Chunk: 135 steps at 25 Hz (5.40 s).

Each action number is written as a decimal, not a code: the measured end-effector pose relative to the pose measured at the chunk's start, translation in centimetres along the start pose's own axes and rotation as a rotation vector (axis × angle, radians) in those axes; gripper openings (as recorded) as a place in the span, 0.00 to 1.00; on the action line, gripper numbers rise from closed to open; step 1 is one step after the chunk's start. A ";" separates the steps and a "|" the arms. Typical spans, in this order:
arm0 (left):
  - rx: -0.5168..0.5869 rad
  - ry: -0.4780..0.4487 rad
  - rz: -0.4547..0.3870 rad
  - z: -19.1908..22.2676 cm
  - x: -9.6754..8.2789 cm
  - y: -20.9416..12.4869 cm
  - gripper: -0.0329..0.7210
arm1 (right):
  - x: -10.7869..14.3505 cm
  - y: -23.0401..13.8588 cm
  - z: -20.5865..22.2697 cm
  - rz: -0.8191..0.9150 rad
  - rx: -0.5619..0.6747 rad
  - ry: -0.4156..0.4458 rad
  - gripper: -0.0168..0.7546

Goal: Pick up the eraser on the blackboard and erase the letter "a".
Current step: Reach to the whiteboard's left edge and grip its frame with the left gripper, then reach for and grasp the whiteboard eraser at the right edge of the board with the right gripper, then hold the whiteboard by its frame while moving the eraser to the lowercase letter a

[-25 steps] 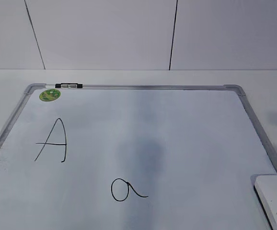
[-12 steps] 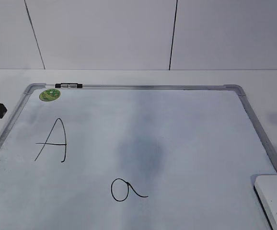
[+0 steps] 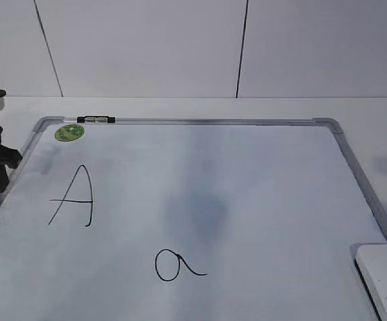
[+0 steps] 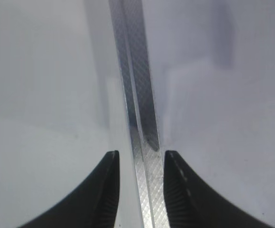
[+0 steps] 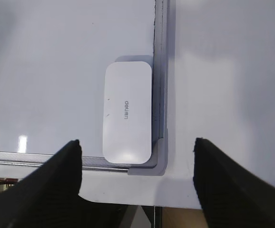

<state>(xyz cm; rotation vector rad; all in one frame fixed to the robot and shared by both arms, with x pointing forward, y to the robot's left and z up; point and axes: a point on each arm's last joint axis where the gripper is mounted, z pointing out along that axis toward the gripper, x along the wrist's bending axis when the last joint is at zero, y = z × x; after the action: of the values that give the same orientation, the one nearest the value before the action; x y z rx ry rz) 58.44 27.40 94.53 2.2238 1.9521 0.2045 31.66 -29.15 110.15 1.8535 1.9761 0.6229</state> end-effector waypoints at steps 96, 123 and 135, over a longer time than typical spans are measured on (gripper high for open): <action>0.053 -0.017 -0.066 1.8 0.8 0.1 0.07 | 1.5 4.6 14.2 -0.036 0.455 -0.002 0.73; 0.052 -0.016 -0.066 1.8 0.8 0.1 0.07 | 1.9 4.5 17.7 0.003 0.552 -0.013 0.88; 0.050 -0.016 -0.066 1.8 0.8 0.1 0.07 | 2.1 4.7 20.5 0.005 0.628 -0.023 0.89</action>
<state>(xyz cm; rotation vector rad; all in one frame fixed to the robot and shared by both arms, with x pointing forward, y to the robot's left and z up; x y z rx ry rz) 59.07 28.11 92.78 2.1798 2.0400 0.1299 46.52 -25.42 95.55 2.1814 2.3280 -0.0427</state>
